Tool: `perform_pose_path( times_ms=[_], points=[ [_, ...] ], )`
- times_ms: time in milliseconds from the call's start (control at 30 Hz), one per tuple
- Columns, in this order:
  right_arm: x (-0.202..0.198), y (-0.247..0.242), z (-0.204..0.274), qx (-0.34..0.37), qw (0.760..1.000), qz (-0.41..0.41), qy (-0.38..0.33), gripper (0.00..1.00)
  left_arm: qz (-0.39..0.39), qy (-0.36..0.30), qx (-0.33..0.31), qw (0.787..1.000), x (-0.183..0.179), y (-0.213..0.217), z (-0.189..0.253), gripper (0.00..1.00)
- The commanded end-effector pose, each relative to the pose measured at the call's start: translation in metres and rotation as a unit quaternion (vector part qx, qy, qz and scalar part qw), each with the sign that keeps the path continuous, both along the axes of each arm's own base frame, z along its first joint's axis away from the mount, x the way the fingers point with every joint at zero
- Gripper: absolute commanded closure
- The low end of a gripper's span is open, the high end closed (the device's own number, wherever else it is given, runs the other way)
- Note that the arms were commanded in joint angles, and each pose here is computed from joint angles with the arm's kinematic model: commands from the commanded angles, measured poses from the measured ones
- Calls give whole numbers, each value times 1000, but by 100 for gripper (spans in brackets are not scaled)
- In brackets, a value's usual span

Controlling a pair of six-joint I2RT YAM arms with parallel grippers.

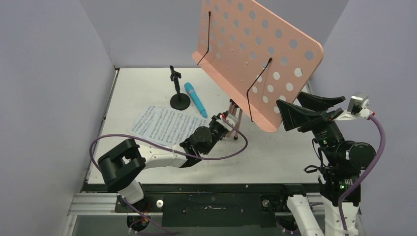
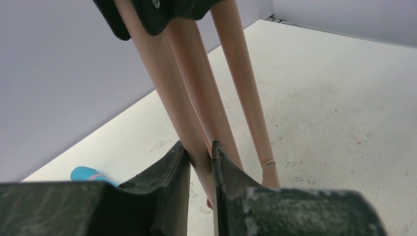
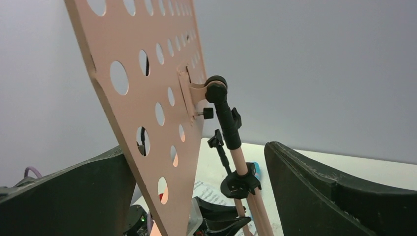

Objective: Set up the instrument practice props

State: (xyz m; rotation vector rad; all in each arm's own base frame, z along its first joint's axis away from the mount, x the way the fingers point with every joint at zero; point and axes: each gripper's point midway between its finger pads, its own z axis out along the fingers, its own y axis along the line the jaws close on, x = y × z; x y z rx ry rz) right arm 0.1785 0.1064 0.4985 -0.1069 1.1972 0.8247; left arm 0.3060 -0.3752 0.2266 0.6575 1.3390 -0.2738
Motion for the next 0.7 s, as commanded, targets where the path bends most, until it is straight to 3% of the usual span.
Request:
perform_pose_path(
  times_ms=[0,400,667],
  points=[
    [9,-7,-4,6,1000,-22,1,0,11,-8,57,998,1,8,-20,100],
    [-22,0,26,-15,998,-5,-57,10,2,-1,58,998,-2,7,-28,100],
    [-54,-28,51,0,990,-95,-103,10,-4,7,57,998,-3,7,-34,100]
  ],
)
